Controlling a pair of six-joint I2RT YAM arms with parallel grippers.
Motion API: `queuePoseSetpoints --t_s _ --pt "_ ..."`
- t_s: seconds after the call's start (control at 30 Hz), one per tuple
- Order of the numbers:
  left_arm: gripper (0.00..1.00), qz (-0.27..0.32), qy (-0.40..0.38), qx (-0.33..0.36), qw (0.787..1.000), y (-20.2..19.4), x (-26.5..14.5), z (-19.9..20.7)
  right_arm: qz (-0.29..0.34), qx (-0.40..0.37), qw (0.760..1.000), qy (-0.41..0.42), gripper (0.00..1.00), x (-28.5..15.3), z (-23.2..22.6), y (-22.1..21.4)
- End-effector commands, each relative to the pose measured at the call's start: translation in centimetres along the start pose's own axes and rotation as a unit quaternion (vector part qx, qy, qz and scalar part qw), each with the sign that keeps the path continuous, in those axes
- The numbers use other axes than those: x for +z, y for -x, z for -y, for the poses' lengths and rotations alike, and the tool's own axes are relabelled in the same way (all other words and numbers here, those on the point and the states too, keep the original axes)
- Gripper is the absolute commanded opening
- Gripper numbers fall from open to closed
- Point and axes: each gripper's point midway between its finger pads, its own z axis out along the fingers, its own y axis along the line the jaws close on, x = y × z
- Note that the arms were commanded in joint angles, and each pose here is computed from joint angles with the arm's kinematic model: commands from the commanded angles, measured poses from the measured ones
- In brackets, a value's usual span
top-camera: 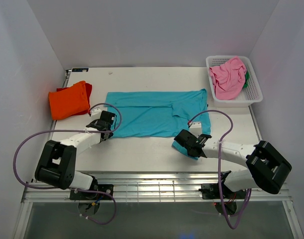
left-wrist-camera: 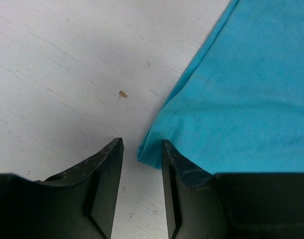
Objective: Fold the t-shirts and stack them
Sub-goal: Grap the side of the flattened tshirt closest away from the robot with both arms
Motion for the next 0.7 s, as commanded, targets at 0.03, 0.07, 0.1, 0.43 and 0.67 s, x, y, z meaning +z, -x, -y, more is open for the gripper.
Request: queuePoseSetpoints --t_s 0.03,0.07,0.1,0.43,0.67 --pt "0.45 0.0 -0.005 -0.007 1.0 1.0 0.1 0.4 -0.042 -0.014 0.999 0.001 0.08 -0.1 0.6 -2.5" --pt "0.43 -0.002 -0.004 -0.008 1.0 0.9 0.2 0.3 -0.041 -0.013 0.999 0.002 0.08 -0.1 0.6 -2.4" --pt "0.41 -0.006 -0.005 -0.007 1.0 0.8 0.3 0.3 -0.041 -0.013 0.999 0.001 0.08 -0.2 0.6 -2.4" --pt "0.12 -0.032 -0.005 0.006 0.999 0.2 1.1 0.8 -0.038 -0.011 0.999 0.0 0.08 -0.3 0.7 -2.1" --pt "0.0 -0.017 -0.006 -0.007 1.0 0.9 0.7 0.6 -0.017 -0.015 1.0 -0.011 0.08 -0.4 0.6 -0.7"
